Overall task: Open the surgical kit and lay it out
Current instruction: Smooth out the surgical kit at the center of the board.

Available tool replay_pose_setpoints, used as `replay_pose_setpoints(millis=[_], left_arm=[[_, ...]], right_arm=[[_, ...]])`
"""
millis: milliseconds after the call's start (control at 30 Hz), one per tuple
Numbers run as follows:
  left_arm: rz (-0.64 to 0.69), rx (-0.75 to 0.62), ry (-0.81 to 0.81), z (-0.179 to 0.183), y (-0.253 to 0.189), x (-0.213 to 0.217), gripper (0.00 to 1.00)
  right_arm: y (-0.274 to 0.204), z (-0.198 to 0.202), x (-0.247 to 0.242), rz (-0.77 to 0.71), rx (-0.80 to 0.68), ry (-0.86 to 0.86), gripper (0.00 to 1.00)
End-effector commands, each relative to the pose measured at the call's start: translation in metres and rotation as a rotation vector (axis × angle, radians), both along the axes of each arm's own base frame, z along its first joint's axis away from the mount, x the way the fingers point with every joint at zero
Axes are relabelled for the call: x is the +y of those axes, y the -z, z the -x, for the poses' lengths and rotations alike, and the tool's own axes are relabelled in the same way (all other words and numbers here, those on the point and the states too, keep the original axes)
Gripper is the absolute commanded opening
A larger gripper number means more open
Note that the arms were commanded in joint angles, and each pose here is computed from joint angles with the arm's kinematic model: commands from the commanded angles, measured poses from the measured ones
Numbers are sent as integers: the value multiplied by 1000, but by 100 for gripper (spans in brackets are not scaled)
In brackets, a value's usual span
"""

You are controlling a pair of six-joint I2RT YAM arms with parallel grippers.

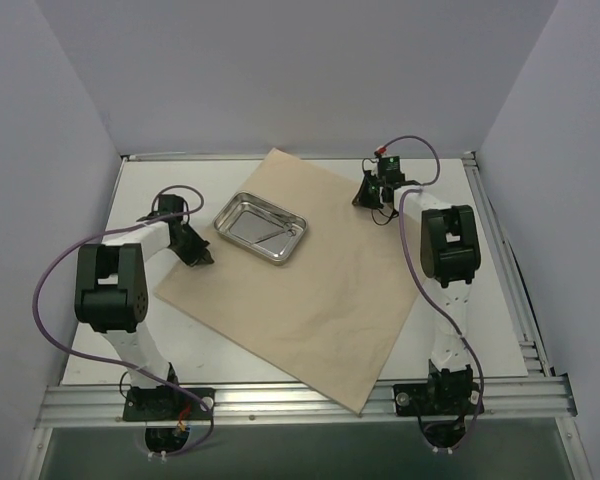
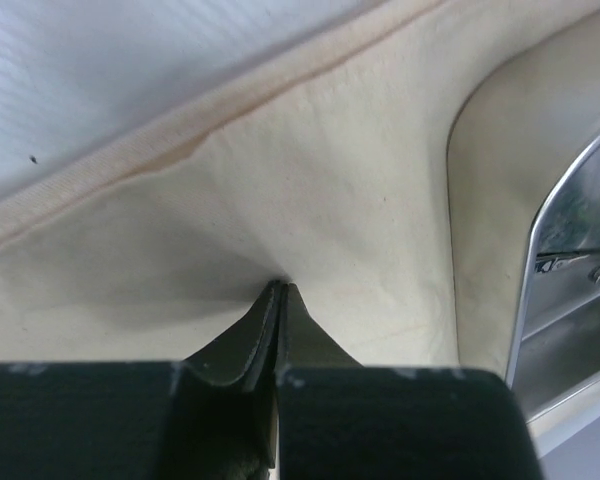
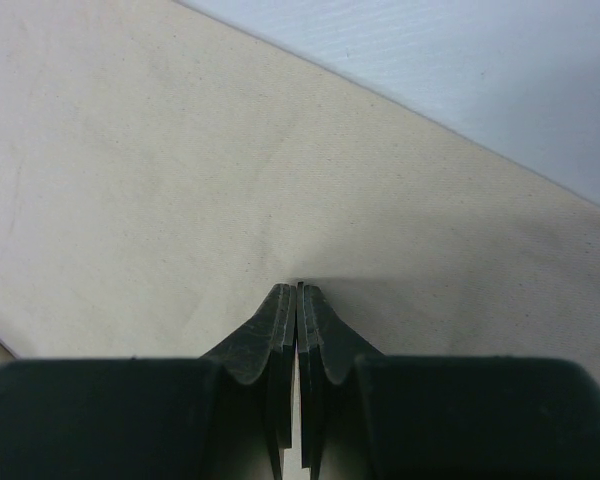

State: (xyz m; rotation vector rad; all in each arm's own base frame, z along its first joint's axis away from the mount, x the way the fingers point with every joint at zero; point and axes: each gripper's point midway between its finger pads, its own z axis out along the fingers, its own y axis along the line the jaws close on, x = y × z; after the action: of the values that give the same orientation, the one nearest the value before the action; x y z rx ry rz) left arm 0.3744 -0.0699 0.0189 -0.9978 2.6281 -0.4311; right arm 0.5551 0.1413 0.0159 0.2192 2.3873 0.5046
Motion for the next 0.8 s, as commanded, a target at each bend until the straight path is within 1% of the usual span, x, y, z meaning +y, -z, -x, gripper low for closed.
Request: replay_pose_setpoints(millis=[0,133,333,367,467,500,767], left_arm=[[-69,-21,-6,-15,-3,19,2],[-63,-11,-3,-19,1,20,2],[-59,2,-3,-28,7,19,2],[-55,7,-35,-31,9,31,2],[-71,23,-41,-32,11,36,2],[-79,23,-45,-35,12,39,2],[-66,24,-89,-35,12,58,2]], right_arm=[[52,32,4,36,165,-16,0],[51,20,7,28,139,-17,0],[54,27,11,15,167,-12,0],[57,30,11,10,179,-6,0],[61,35,11,6,192,-4,0],[58,30,13,-4,165,-3,0],[63,37,17,-13,179,-7,0]])
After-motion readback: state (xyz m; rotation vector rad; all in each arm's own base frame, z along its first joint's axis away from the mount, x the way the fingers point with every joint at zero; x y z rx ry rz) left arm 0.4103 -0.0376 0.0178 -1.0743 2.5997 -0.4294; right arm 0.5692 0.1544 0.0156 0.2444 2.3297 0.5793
